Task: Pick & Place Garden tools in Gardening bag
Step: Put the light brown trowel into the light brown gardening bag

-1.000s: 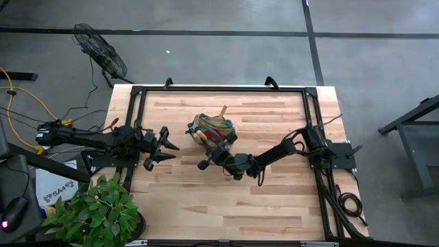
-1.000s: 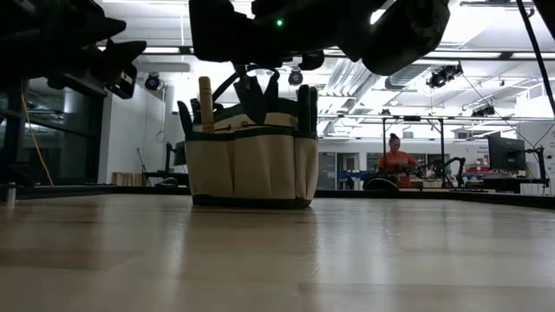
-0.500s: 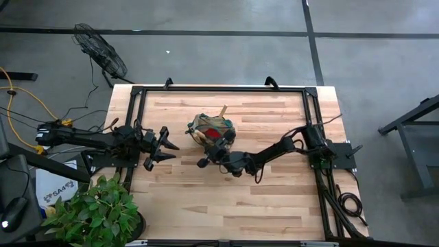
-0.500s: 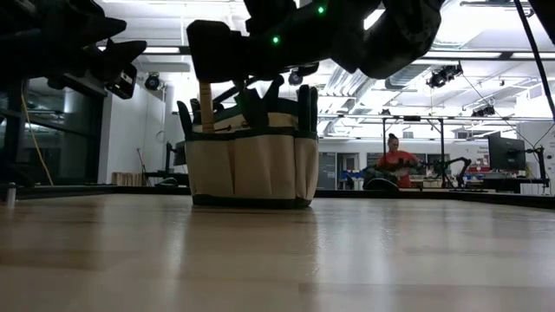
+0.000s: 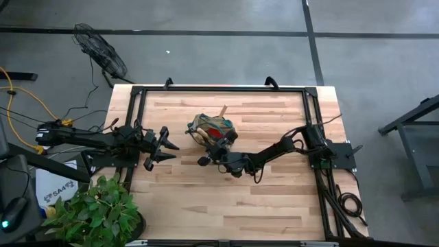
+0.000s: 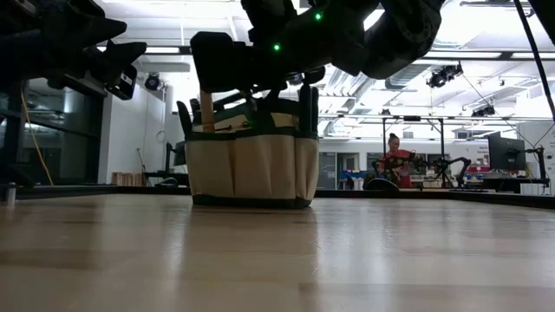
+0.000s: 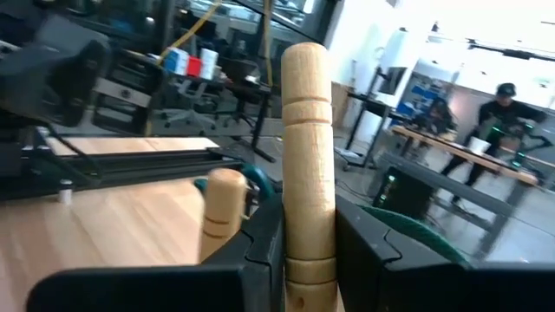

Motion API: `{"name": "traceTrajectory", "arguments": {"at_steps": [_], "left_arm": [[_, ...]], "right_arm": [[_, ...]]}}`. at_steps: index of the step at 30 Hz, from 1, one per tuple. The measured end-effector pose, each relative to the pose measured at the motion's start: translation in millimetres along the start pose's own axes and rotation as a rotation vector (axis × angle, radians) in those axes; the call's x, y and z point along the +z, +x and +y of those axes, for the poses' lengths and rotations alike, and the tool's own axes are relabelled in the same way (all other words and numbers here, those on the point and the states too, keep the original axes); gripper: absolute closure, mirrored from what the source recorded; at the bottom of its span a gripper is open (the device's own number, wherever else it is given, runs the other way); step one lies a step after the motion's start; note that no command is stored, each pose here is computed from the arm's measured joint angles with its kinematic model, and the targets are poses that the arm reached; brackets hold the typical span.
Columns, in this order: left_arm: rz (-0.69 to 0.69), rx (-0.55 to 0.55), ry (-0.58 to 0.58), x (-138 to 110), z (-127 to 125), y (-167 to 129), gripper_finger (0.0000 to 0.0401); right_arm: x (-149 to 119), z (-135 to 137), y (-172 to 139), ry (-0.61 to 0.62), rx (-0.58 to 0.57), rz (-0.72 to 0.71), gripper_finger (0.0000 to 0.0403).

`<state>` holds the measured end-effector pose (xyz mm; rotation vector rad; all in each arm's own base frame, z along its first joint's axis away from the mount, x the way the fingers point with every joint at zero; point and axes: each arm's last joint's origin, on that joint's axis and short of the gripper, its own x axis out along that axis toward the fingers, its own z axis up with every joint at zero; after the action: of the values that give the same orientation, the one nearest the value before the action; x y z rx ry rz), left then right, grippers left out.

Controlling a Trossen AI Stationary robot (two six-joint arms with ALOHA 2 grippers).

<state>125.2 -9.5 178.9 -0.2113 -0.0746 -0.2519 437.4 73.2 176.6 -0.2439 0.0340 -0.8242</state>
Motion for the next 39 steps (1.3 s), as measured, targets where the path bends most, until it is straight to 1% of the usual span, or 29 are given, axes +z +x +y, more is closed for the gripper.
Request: {"name": "traceTrajectory", "arguments": {"at_steps": [3,7,10,19,23,30,39], "left_arm": [[0.003,0.001,-0.001,0,0,0,0.0244],[0.022,0.018,-0.011,-2,1,0,0.0244],[0.02,0.02,-0.02,-2,1,0,0.0244],[0.018,0.021,-0.024,-2,1,0,0.0244],[0.018,0.021,-0.024,-2,1,0,0.0244],[0.018,0.021,-0.024,-2,1,0,0.0244],[0.018,0.022,-0.028,-2,1,0,0.0244]], "right_arm": [[-1,-1,0,0.003,-0.048,0.017,0.0337],[-1,-2,0,0.004,-0.08,0.028,0.0303],[-1,-2,0,0.004,-0.08,0.028,0.0289],[1,0,-5,0.015,-0.073,0.021,0.0293],[6,0,-7,0.043,-0.075,0.002,0.0294],[13,-2,-13,-0.001,-0.143,0.0,0.0294],[13,-2,-13,-0.005,-0.145,0.004,0.0294]]}}
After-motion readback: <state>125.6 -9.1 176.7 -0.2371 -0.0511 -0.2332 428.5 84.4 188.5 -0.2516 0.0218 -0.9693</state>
